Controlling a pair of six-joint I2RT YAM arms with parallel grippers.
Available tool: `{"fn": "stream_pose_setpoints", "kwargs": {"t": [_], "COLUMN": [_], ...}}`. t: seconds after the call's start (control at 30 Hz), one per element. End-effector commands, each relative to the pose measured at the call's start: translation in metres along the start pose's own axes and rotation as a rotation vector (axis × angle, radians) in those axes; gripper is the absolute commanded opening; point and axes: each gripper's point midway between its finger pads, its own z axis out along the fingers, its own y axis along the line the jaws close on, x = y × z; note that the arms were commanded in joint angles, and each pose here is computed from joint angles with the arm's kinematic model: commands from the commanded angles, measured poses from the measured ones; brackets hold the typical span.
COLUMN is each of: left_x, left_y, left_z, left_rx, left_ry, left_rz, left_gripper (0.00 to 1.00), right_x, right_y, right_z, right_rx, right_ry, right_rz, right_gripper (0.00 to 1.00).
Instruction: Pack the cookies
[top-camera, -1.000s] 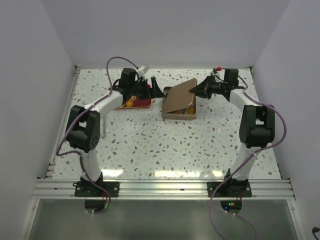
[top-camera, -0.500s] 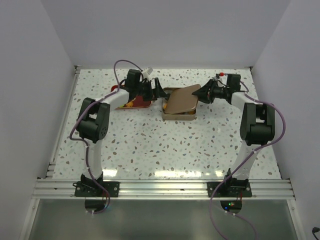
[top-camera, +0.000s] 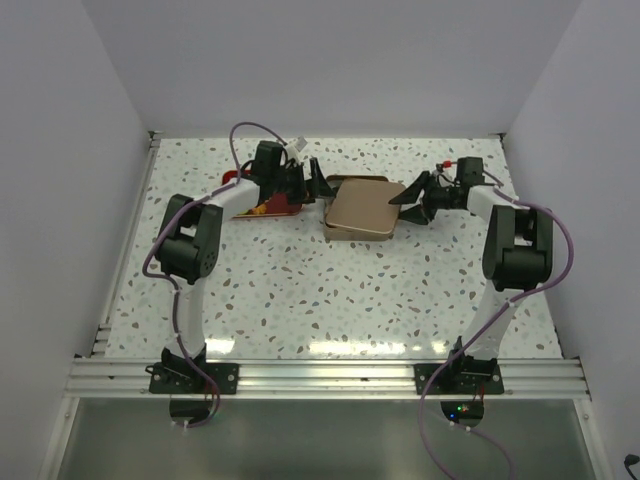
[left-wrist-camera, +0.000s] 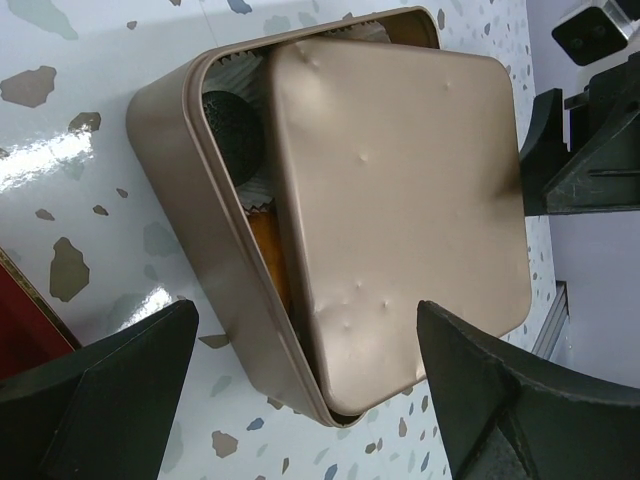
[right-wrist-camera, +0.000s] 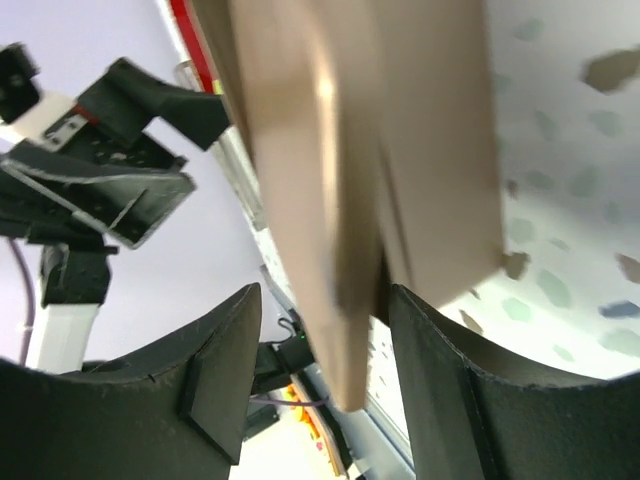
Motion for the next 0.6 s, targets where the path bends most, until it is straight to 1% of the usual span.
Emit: {"fn": "stream_pose_setpoints", "kwargs": {"t": [0.0,0.1,0.33,0.57], "left_x": [-0.009,-0.007,-0.002,0.003], "left_y": [-0.013,-0.012,-0.011,-0.009], "left_z": [0.005,0.005,0.003,0.003], "left_rx": [0.052,0.053,0.053,0.052], "left_ry": [-0.028,-0.024,-0.015,-0.010], "left_rz": [0.032,0.031,0.031,0.029], "left_gripper": [0.96,0.96,0.96,0.96], "right_x": [0.000,-0.001,-0.008,-0.016], "right_y": [-0.015,-0.025,-0.032,-0.033], "right_z": [-0.007,-0.005,-0.001,0.002], "right_rx": [0.090,0.130,0.162,0.166], "right_ry": [-0.019,-0.017,-0.031,-0.042], "right_rz": [-0.003,0.031,0.057,0.067], "right_gripper": [0.57,0.57,0.52,0.38]}}
